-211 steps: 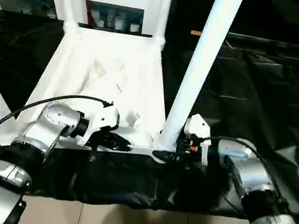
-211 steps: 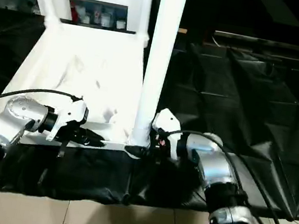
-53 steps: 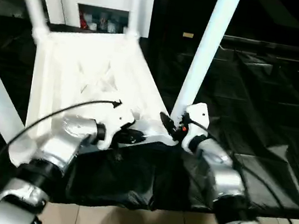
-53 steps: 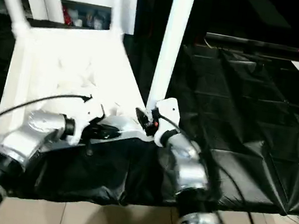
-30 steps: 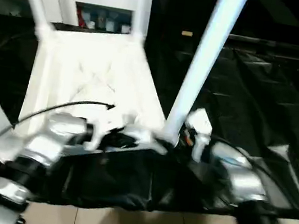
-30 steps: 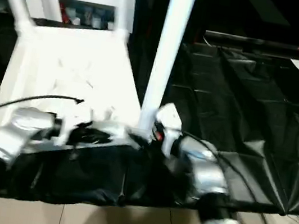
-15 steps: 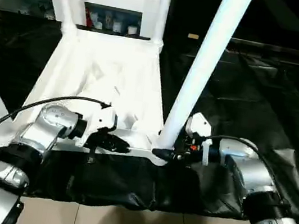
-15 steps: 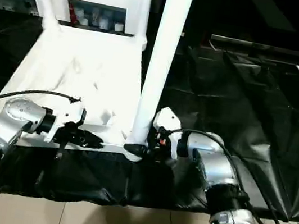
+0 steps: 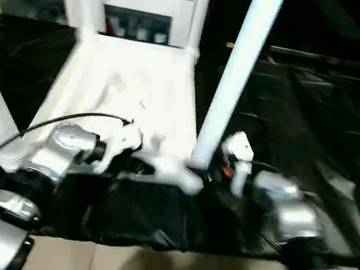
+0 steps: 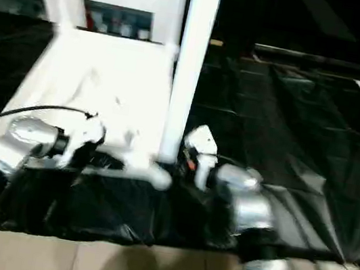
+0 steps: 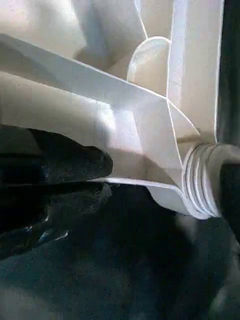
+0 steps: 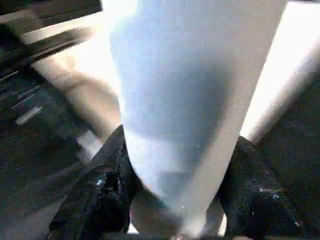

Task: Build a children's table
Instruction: Rotate leg to tighten, then rotate table base

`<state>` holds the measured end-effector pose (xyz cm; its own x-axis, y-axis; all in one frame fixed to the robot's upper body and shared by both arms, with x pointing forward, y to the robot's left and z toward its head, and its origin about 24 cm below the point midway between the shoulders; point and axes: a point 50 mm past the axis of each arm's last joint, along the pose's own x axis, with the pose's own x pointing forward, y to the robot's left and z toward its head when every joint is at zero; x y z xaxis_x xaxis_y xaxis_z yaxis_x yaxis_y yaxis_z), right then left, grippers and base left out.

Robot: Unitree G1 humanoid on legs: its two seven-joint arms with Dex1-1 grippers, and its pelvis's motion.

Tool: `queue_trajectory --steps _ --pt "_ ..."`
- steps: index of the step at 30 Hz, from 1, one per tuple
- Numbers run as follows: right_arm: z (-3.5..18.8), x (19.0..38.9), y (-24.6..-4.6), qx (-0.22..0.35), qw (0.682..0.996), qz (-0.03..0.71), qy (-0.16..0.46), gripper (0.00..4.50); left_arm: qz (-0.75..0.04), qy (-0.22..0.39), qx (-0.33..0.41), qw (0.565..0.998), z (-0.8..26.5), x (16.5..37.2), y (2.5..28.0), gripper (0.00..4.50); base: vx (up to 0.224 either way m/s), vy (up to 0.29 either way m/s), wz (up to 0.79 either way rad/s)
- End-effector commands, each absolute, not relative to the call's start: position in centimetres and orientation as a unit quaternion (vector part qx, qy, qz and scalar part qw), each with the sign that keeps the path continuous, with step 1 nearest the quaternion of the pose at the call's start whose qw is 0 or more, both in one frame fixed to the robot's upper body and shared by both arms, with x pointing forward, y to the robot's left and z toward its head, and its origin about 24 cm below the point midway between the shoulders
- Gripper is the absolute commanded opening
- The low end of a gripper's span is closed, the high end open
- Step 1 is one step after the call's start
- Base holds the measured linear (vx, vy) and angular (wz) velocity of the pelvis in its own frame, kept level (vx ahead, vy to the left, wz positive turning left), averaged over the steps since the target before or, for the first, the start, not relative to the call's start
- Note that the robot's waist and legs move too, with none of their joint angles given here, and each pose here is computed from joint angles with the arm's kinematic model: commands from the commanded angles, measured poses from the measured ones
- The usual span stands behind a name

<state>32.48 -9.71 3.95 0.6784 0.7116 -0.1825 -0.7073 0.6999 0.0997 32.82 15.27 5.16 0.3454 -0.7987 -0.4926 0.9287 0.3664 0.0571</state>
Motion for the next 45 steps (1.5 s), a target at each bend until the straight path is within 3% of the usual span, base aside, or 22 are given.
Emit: queue_trajectory --steps 1,5,7,10,13,16,19,23,27,29,33,35,40,45 --pt "1.7 31.5 -8.6 0.036 0.923 0.353 0.151 1.97 -0.496 0.165 0.149 0.840 5.8 33.3 14.3 0.00 0.000 0.000 0.00" --pt "2.2 31.4 -7.0 0.052 0.933 0.332 0.131 1.96 -0.504 0.146 0.144 0.839 5.4 32.7 12.8 0.00 0.000 0.000 0.00" --pt "2.7 31.6 -6.9 0.057 0.937 0.326 0.115 2.52 -0.511 0.138 0.149 0.835 5.4 32.5 12.5 0.00 0.000 0.000 0.00" --pt "3.0 31.8 -7.2 0.057 0.941 0.315 0.106 2.72 -0.513 0.140 0.155 0.833 5.3 32.3 12.6 0.00 0.000 0.000 0.00" --pt "3.5 31.9 -8.3 0.050 0.937 0.332 0.098 3.09 -0.516 0.140 0.163 0.829 5.4 32.1 13.1 0.00 0.000 0.000 0.00" --pt "3.8 31.6 -9.1 0.032 0.926 0.363 0.099 3.20 -0.514 0.138 0.175 0.828 5.3 32.1 13.5 0.00 0.000 0.000 0.00" --pt "4.6 30.5 -11.3 -0.006 0.905 0.415 0.091 3.20 -0.492 0.123 0.175 0.844 5.5 32.1 14.2 0.00 0.000 0.000 0.00" --pt "5.7 29.2 -14.4 -0.024 0.887 0.453 0.088 3.25 -0.483 0.087 0.107 0.864 6.9 31.4 14.6 0.61 0.000 0.000 0.00" --pt "6.5 28.6 -15.7 -0.034 0.878 0.469 0.086 3.25 -0.474 0.066 0.085 0.874 7.7 30.3 15.2 0.94 0.000 0.000 0.00" --pt "7.1 27.6 -16.2 -0.025 0.861 0.498 0.093 3.25 -0.479 0.060 0.056 0.874 8.2 28.5 15.7 1.04 0.000 0.000 0.00" --pt "7.1 26.9 -15.8 -0.014 0.845 0.524 0.107 3.25 -0.500 0.074 0.030 0.863 8.3 26.2 16.2 1.40 0.000 0.000 0.00" --pt "6.6 26.9 -14.7 -0.011 0.841 0.530 0.107 3.25 -0.520 0.122 0.015 0.845 7.8 23.1 17.4 1.45 0.000 0.000 0.00" --pt "5.8 28.4 -12.4 0.004 0.859 0.500 0.109 3.25 -0.500 0.190 0.018 0.845 6.7 19.4 20.2 1.82 0.000 0.000 0.00" --pt "5.3 29.5 -10.3 0.004 0.868 0.486 0.099 3.25 -0.470 0.237 0.040 0.849 6.1 17.1 23.3 2.22 0.000 0.000 0.00"
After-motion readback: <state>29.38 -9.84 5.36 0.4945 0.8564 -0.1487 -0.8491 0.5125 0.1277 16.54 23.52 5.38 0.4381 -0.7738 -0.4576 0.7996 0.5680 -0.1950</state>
